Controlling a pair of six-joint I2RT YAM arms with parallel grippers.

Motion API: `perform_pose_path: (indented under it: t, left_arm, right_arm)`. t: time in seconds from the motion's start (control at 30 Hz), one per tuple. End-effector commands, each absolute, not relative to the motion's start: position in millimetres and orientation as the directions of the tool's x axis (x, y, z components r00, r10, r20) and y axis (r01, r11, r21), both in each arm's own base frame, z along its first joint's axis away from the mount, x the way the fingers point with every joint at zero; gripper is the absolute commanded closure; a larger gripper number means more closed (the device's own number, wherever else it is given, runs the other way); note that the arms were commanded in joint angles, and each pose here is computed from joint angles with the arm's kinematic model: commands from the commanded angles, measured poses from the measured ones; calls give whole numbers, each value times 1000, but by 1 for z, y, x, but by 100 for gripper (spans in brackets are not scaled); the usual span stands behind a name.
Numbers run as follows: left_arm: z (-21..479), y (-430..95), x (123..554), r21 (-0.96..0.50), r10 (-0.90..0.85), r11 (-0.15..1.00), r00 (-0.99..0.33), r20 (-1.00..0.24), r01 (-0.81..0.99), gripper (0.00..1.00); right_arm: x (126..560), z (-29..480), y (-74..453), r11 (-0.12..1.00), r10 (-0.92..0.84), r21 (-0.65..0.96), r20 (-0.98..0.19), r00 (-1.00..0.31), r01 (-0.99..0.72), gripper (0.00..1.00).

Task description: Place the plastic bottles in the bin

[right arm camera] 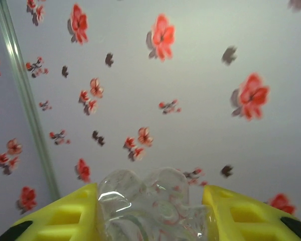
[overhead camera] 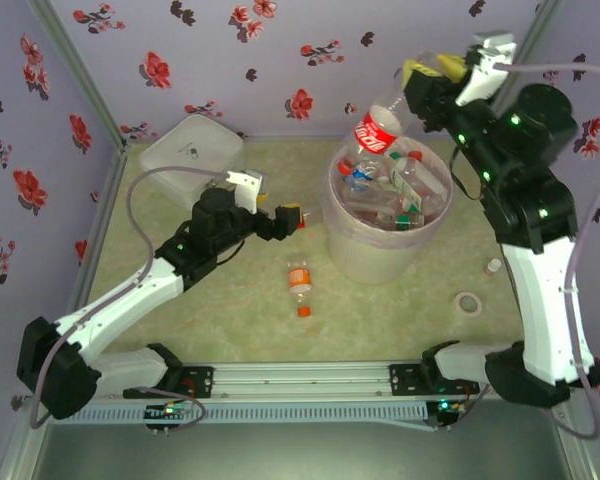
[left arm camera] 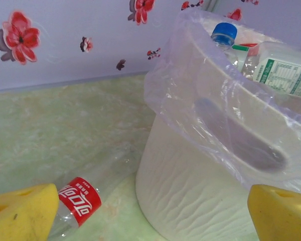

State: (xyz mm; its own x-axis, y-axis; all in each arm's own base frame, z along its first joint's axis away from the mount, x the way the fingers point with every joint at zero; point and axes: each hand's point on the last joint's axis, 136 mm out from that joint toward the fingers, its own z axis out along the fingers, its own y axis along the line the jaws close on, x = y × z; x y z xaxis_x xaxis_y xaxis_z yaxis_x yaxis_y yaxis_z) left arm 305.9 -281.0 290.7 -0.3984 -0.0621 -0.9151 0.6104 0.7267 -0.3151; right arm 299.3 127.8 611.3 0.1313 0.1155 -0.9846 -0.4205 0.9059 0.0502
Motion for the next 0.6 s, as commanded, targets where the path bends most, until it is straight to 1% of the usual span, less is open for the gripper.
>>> perform_pose_path:
  t: [0.0, 0.07, 0.2, 0.37, 0.57]
  left_arm:
    - [321, -298, 317, -421, -189, 663, -405, -895, 619, 6]
    - [319, -306, 322, -441, -202, 654, -421, -884, 614, 7]
    - [312, -324, 329, -440, -170, 649, -446, -879, 621, 8]
    - [303, -338, 333, -443, -149, 639, -464, -873, 628, 8]
    - [289, -347, 340, -452, -139, 640, -485, -863, 621, 8]
  right_arm:
    - [338, 583, 127, 940, -35, -75, -991, 126, -332, 100]
    - [349, 571, 134, 935, -64, -95, -993, 101, -342, 100]
    - [372, 548, 150, 917, -92, -105, -994, 52, -385, 100]
    - [391, 517, 174, 882, -84, -60, -996, -30, -467, 100]
    - [404, 461, 184, 871, -126, -37, -981, -150, -490, 100]
